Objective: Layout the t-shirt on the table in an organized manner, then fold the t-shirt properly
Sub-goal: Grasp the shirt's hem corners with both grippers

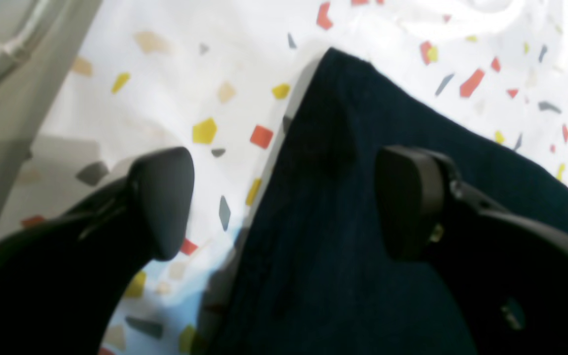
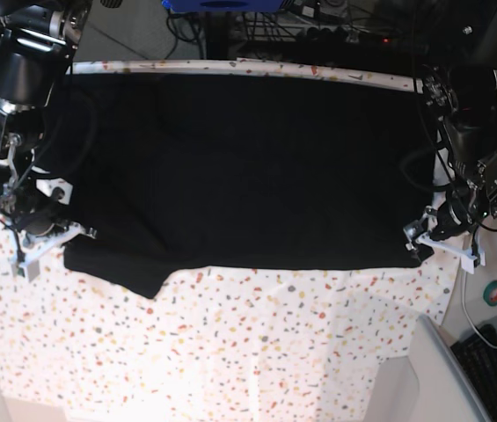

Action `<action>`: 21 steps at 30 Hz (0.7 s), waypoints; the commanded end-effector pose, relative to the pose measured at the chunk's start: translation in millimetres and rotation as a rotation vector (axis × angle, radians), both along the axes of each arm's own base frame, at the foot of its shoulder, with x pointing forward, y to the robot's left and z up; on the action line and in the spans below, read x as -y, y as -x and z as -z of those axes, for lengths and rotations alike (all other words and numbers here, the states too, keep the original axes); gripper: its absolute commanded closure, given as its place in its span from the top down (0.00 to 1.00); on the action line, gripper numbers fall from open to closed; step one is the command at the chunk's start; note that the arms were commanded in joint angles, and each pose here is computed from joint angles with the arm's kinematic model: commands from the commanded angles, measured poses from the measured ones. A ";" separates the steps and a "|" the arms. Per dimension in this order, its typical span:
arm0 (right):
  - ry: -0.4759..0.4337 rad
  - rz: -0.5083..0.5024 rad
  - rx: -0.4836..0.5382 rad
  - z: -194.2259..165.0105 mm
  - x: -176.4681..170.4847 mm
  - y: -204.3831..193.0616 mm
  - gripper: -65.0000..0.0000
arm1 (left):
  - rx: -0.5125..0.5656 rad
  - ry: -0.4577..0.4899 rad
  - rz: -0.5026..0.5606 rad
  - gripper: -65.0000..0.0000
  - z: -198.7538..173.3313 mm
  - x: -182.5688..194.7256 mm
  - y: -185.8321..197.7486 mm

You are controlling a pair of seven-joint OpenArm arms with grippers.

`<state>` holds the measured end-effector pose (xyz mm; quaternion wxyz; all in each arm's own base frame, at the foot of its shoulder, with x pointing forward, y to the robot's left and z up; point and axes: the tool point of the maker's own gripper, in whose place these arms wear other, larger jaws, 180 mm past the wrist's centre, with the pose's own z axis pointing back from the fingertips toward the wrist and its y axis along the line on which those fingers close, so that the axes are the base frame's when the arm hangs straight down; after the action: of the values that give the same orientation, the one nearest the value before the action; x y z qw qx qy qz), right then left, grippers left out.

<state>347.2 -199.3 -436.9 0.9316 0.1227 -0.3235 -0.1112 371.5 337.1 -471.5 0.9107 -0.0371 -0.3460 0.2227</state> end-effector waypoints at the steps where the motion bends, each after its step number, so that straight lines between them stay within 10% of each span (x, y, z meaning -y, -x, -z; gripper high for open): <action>1: 0.006 0.004 0.065 -17.6 4.3 -15.5 0.00 | 0.015 -0.001 -0.001 0.79 -7.3 -3.4 -5.9; 9: 0.006 0.004 0.067 -17.8 4.4 -15.7 0.00 | -0.013 -0.001 0.021 0.00 1.1 6.2 8.8; 21: 0.005 0.004 0.061 -16.4 4.2 -14.4 0.00 | -0.094 -0.117 0.118 0.00 -41.7 -2.3 39.7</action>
<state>347.5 -199.5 -436.7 0.9313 0.1222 -0.3246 -0.1110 326.2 331.8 -439.2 0.9416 0.0007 -0.3007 0.1517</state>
